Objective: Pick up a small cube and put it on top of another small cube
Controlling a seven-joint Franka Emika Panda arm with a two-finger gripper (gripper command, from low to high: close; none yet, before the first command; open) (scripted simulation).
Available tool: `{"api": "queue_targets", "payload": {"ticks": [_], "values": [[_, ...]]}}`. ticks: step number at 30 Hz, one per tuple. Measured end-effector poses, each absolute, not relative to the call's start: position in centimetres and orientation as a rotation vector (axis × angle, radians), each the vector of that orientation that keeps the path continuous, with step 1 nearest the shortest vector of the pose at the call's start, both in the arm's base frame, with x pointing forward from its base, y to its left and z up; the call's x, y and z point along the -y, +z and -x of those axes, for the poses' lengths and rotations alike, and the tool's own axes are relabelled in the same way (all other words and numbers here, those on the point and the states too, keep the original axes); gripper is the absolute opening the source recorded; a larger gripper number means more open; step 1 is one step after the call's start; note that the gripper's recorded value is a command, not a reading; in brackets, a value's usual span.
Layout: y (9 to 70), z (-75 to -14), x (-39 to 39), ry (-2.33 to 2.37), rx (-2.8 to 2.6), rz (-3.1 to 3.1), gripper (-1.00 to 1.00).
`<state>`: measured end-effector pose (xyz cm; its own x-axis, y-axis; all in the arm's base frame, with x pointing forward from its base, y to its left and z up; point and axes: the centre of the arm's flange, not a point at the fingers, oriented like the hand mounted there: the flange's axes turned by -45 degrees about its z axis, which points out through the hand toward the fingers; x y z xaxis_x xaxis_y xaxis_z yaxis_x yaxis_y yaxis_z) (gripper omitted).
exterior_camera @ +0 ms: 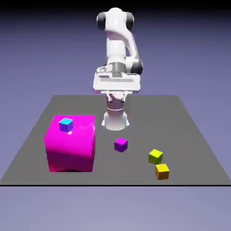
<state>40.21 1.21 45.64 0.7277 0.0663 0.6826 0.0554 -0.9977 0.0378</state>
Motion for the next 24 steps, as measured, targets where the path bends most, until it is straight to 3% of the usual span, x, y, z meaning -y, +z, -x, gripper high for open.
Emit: {"api": "queue_targets", "payload": {"ticks": [11, 24], "values": [[41.4, -50.4, -9.3, 0.547, -0.266, -3.044, 0.00], [33.0, -57.9, -19.2, -0.135, -0.378, -3.051, 0.00]]}}
